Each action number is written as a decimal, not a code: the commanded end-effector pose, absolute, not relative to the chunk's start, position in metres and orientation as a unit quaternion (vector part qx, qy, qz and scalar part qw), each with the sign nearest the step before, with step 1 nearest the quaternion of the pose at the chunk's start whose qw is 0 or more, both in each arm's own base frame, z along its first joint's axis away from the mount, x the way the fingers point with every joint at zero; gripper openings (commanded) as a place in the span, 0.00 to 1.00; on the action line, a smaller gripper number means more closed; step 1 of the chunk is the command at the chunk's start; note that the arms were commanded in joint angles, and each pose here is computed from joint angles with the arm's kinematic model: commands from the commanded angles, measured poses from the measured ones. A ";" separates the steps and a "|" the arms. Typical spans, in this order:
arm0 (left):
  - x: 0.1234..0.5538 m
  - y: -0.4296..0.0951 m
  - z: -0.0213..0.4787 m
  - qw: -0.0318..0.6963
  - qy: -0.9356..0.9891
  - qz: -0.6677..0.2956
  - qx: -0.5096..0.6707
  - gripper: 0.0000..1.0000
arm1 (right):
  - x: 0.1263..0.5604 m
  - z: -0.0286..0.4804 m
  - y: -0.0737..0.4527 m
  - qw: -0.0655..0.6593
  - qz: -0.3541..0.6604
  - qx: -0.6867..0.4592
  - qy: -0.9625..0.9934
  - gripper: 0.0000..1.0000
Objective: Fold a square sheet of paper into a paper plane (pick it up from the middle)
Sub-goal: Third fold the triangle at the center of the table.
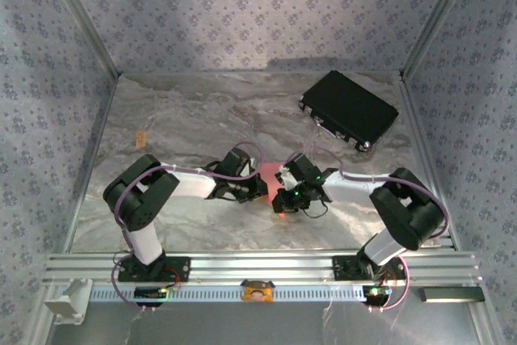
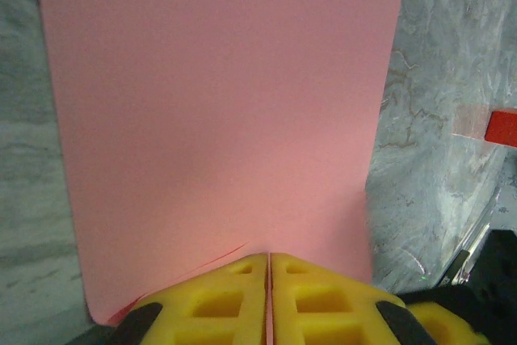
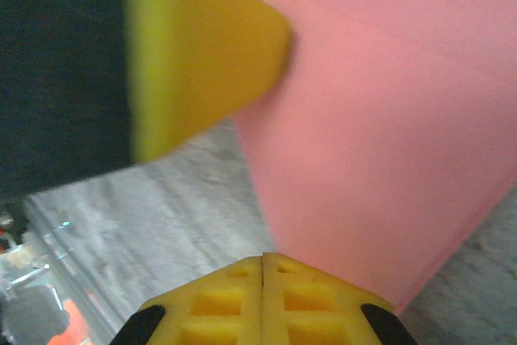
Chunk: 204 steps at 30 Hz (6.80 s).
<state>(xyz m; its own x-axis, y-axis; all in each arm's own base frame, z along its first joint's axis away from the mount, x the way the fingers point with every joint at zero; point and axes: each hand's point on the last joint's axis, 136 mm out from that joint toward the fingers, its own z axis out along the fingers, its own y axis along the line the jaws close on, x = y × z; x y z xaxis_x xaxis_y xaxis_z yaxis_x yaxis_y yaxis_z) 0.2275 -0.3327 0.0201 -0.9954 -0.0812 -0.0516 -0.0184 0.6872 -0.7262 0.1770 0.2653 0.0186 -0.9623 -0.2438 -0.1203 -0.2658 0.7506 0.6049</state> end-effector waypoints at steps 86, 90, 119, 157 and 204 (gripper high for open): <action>0.233 -0.313 0.005 0.036 0.941 -0.334 -0.045 0.08 | 0.176 -0.005 0.229 -0.011 0.310 -0.028 0.950 0.00; 0.243 -0.307 0.006 0.051 0.936 -0.345 -0.051 0.09 | 0.176 -0.004 0.229 -0.009 0.310 -0.029 0.950 0.00; 0.255 -0.281 -0.002 0.034 0.946 -0.317 -0.058 0.09 | 0.198 0.054 0.262 0.046 0.375 -0.076 0.923 0.02; 0.249 -0.286 -0.013 0.018 0.948 -0.314 -0.038 0.08 | 0.214 0.059 0.260 0.045 0.398 -0.102 0.911 0.09; 0.262 -0.276 0.007 0.074 0.938 -0.324 -0.098 0.11 | 0.195 -0.005 0.245 -0.026 0.326 0.019 0.945 0.00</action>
<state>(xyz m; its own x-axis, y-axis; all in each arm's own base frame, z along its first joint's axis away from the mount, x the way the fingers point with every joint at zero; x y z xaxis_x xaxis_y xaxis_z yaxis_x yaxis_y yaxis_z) 0.2607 -0.2950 0.0197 -0.9752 -0.2046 -0.0841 -0.0949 0.7306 -0.6762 0.2139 0.2600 0.0180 -0.9998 0.0177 -0.0116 0.0050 0.7299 0.6835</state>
